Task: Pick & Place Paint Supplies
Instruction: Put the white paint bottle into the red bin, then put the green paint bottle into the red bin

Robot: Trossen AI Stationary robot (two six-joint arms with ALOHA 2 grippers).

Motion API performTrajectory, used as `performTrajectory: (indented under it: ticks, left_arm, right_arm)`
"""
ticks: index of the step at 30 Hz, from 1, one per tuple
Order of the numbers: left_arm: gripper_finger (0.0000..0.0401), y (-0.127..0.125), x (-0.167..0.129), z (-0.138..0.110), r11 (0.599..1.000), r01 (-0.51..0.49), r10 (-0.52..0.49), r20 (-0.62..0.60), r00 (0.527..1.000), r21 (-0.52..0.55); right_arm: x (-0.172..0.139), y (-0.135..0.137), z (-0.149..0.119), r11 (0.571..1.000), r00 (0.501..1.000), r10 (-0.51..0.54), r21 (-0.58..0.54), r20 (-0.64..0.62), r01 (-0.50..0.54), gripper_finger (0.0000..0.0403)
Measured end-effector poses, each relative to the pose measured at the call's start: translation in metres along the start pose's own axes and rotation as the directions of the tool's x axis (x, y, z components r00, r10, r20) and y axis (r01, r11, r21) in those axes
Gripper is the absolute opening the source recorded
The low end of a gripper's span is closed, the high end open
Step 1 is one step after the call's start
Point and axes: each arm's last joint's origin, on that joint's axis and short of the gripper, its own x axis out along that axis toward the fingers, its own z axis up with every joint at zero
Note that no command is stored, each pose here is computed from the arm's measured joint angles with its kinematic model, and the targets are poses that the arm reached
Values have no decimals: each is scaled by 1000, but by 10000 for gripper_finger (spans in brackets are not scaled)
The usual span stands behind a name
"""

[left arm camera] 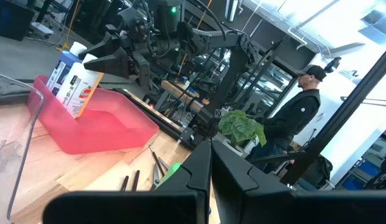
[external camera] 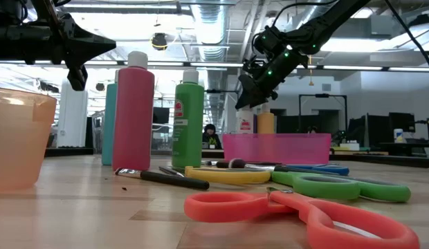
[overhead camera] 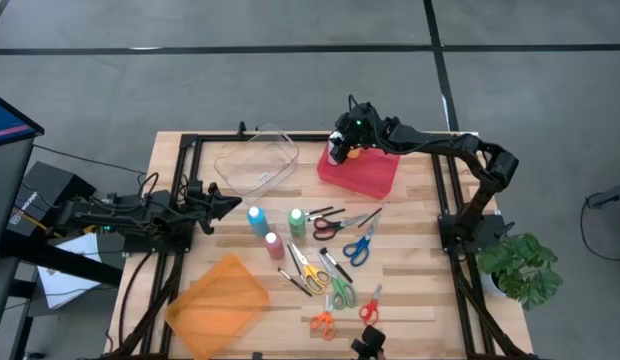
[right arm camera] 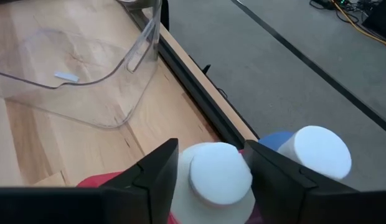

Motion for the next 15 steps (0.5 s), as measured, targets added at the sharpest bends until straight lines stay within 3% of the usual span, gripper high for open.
performTrajectory:
  ticks: [9,15]
  left_arm:
    - [6,0,0,0,1000,4,-4,-2,1000,0]
    - [6,0,0,0,1000,3,-3,-2,1000,0]
  right_arm:
    - [-7,0,4,1000,1000,2,-15,16,-1,238]
    - [-41,-1,24,998,993,-4,-65,122,12,245]
